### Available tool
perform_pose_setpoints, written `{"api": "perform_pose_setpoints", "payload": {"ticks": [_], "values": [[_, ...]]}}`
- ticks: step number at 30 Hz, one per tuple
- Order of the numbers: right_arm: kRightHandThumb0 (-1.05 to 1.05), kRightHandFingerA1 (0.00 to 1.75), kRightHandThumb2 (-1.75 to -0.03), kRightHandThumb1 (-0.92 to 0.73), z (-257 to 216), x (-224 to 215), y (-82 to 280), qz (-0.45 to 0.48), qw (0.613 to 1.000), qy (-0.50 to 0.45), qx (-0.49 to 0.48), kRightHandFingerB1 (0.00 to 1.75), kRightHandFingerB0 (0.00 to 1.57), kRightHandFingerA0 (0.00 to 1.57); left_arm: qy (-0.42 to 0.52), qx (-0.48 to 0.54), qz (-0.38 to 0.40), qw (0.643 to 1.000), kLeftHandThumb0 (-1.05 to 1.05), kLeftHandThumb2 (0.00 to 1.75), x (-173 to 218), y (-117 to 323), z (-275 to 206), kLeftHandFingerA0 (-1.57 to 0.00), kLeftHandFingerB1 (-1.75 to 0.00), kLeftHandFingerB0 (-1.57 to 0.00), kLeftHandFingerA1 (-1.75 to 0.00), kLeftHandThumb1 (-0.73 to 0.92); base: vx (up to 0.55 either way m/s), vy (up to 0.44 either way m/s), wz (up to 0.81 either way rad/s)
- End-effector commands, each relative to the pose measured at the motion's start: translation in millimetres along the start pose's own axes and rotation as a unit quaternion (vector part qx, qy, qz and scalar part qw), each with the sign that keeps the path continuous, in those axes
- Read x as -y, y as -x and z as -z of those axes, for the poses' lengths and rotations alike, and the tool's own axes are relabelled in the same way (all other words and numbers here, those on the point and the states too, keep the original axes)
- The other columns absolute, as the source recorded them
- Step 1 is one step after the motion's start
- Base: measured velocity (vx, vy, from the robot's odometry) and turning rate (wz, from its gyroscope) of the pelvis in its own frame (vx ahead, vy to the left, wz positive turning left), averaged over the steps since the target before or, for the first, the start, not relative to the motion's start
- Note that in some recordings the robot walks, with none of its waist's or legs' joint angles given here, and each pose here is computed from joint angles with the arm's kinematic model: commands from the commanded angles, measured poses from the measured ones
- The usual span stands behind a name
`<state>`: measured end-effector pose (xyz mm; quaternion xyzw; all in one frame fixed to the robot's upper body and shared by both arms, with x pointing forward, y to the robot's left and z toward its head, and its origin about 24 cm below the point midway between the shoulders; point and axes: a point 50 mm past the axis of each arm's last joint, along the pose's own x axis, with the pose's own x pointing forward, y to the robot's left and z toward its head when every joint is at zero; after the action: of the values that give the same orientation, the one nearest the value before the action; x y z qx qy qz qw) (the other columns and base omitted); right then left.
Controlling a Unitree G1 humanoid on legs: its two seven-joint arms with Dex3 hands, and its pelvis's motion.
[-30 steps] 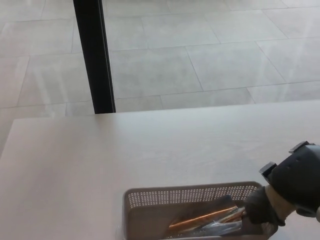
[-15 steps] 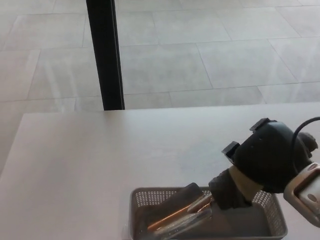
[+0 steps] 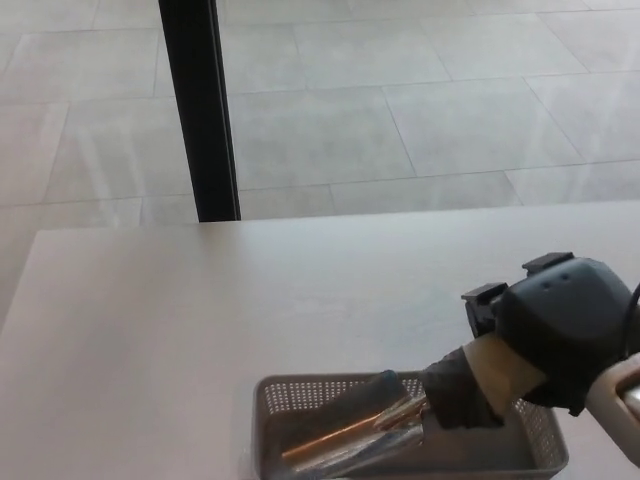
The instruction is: A garden tool is kept on the righthand side and a container is kept on the lefthand side on a desk infront of the robot. the robot uses its right hand to pick up the garden tool and makes a scooping motion inside the container
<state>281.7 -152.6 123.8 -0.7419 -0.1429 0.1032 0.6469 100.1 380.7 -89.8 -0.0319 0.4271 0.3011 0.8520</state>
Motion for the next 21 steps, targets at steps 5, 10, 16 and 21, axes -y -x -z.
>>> {"api": "perform_pose_setpoints", "payload": {"ticks": [5,10,16,21], "values": [[-0.20,1.75,-1.20,-0.47,69,-26,37,0.020,0.914,-0.359,-0.187,1.52,0.81,0.89,0.005,0.002,-0.006,1.000,-0.42,0.60,-11,2,-4,-0.57,-0.53,-0.39,-0.64,0.69,0.00,0.000,0.00],[-0.28,1.37,-1.15,-0.48,84,-28,44,0.020,0.901,-0.381,-0.207,1.24,0.97,1.18,-0.001,-0.001,-0.009,1.000,-0.44,0.60,-13,2,-2,-0.58,-0.51,-0.37,-0.62,0.69,0.00,0.000,0.00],[-0.19,1.75,-1.12,-0.50,102,-9,41,0.058,0.900,-0.379,-0.206,1.51,0.78,0.87,-0.001,-0.005,-0.010,1.000,-0.45,0.59,-13,3,1,-0.62,-0.54,-0.43,-0.66,0.68,0.00,0.000,0.00],[-0.17,1.73,-1.03,-0.53,121,13,37,0.096,0.897,-0.366,-0.230,1.44,0.75,0.84,0.003,-0.008,-0.013,1.000,-0.46,0.60,-12,3,3,-0.60,-0.55,-0.45,-0.63,0.67,0.00,0.000,0.00]]}}
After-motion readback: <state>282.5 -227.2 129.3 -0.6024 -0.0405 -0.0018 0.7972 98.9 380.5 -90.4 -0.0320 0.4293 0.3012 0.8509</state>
